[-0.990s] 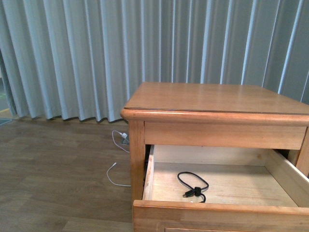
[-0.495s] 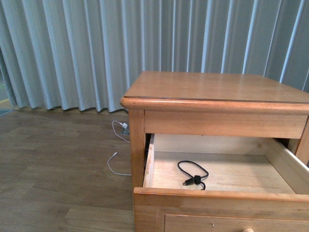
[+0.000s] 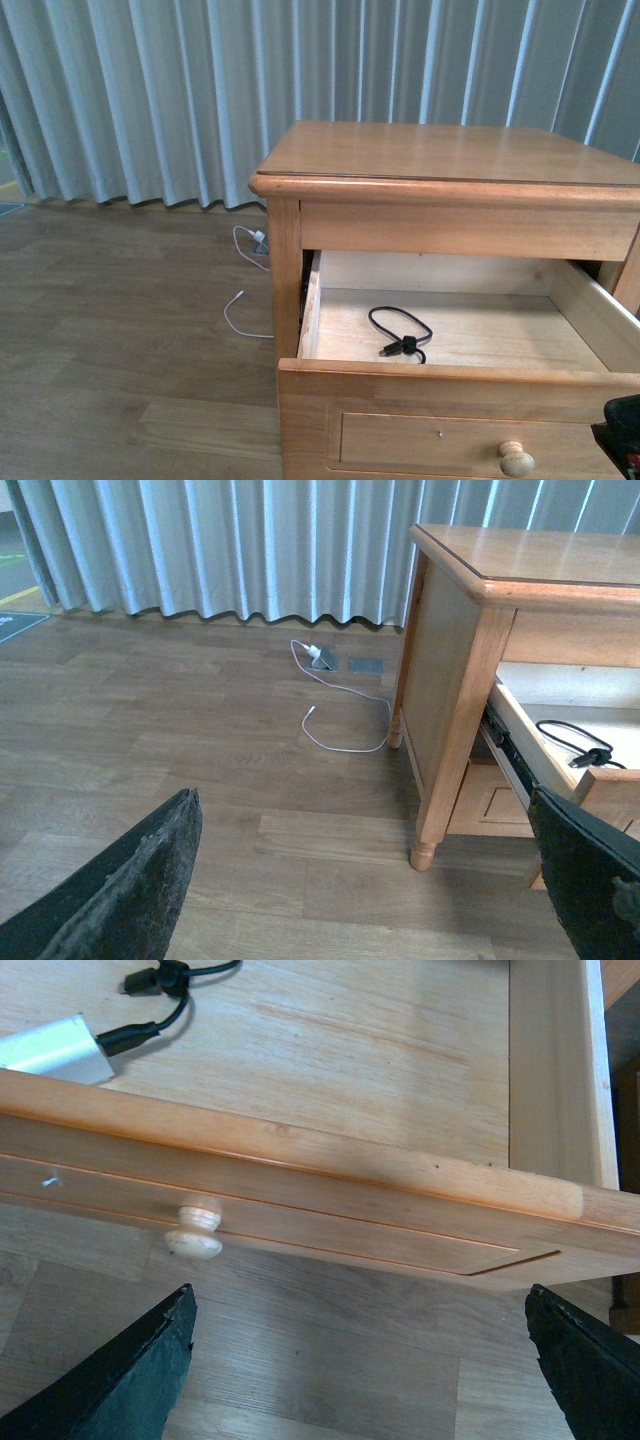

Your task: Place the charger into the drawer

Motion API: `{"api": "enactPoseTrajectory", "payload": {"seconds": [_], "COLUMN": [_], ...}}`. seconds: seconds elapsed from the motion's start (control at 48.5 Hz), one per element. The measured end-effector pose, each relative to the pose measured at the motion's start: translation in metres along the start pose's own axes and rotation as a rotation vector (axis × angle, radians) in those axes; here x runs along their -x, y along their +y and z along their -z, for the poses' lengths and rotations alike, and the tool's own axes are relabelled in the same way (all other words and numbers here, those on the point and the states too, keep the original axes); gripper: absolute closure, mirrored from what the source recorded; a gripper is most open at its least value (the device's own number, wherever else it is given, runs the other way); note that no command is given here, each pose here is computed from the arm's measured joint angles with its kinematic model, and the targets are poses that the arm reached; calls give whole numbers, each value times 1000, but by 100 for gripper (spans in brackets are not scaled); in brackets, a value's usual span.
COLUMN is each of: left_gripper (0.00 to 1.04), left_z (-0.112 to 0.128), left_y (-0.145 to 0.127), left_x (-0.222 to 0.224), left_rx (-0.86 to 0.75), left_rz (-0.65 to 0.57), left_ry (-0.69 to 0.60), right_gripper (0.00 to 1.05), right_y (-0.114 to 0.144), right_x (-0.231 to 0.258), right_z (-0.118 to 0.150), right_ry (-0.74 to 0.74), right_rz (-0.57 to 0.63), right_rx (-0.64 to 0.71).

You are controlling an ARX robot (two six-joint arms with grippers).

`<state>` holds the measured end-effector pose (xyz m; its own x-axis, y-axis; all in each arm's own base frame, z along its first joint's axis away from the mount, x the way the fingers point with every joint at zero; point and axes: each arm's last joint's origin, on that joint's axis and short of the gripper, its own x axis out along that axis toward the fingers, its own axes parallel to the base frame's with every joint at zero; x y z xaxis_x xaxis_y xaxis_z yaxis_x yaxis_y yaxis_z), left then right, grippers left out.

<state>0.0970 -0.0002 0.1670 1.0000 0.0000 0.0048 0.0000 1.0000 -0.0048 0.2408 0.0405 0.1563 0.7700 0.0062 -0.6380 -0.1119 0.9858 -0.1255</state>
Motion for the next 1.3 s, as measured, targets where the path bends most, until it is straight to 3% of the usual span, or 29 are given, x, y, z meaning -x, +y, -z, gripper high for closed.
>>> {"api": "enactPoseTrajectory", "payload": {"seconds": [0.515,1.299], "left_gripper": [6,6], "left_z": [0,0], "left_y": [0,0], "left_x": [0,0], "left_rx": [0,0], "left_rz": [0,0], "left_ry": [0,0], "right_gripper": [8,8], "right_y": [6,6], "right_x": [-56,-131], "right_z": [-8,-52], "right_ry": [80,-61], "right_rz": [19,125], "right_rx": [-83,-192]}}
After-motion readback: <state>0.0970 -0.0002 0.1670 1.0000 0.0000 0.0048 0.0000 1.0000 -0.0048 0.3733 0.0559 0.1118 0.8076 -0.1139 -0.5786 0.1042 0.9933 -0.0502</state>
